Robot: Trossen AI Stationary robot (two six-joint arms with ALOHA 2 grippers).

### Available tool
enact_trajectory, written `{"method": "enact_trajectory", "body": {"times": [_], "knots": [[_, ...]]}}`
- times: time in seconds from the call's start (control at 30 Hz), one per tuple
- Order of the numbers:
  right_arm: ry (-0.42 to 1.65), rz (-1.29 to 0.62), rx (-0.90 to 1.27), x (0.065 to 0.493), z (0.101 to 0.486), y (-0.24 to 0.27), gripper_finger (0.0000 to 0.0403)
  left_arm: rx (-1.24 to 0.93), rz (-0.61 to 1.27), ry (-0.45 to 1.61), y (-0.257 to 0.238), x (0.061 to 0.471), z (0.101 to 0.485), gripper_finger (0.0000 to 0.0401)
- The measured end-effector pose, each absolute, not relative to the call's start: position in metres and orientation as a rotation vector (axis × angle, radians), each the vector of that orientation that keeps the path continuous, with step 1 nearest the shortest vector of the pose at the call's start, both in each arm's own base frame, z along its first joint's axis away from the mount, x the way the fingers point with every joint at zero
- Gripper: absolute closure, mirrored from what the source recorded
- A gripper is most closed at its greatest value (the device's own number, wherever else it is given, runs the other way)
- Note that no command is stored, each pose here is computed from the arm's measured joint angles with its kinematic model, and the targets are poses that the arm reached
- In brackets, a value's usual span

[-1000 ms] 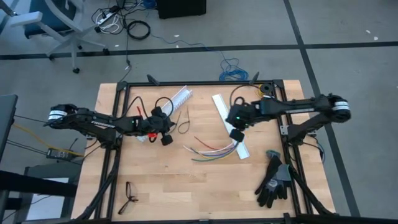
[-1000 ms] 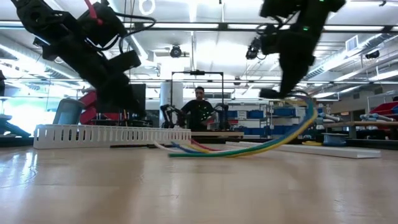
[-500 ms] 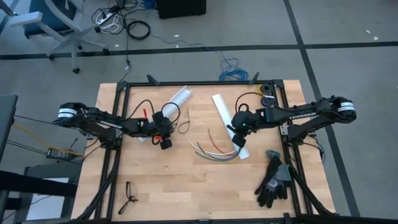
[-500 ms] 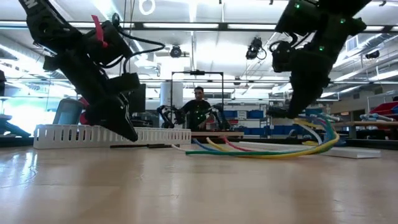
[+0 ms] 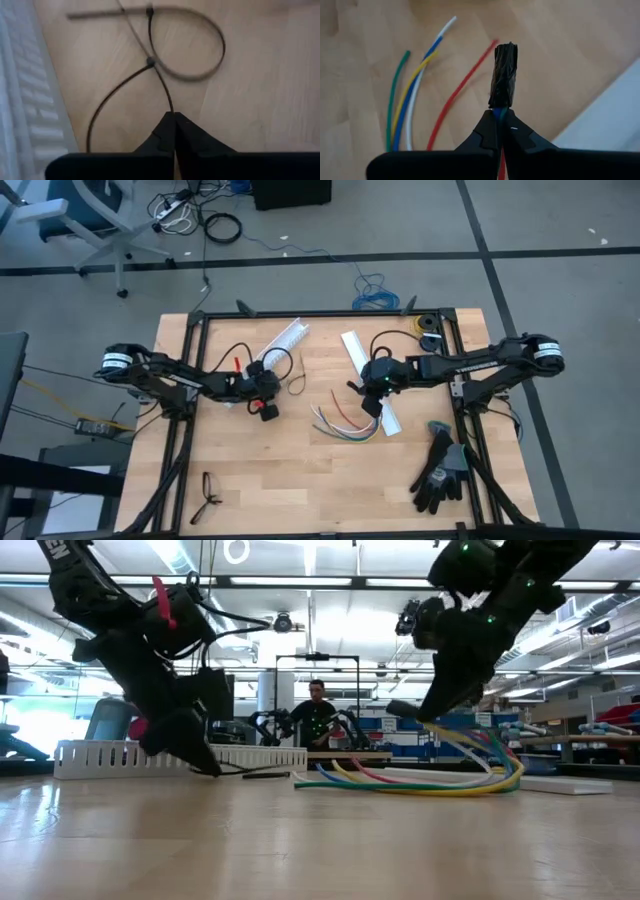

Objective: Ziptie cables
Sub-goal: Wrap the cable wires with the left black zip tie

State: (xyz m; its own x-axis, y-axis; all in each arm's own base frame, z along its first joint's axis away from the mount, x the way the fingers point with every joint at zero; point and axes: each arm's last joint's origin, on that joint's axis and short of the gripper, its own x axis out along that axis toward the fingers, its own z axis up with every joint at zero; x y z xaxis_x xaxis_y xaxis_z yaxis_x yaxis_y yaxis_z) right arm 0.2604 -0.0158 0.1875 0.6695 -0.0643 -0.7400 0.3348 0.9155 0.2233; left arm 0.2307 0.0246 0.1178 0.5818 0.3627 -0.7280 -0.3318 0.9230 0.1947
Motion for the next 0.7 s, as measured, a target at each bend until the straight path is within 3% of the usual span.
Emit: {"method": "enact_trajectory", "body": {"times": [0.2, 0.33, 0.7], "knots": [[0.801, -0.136, 0.332, 0.286, 0.156, -0.015, 0.0399, 0.017, 0.393, 0.633, 0.022, 0.254, 0.142, 0.0398], [0.732, -0.079, 0.283, 0.303, 0.144, -0.017, 0.0399, -0.073, 0.281, 0.473, 0.019, 0.264, 0.156, 0.0399], [0.618, -0.007, 0.153, 0.344, 0.155, -0.036, 0.04, -0.198, 0.17, 0.391, 0.015, 0.268, 0.162, 0.04]]}}
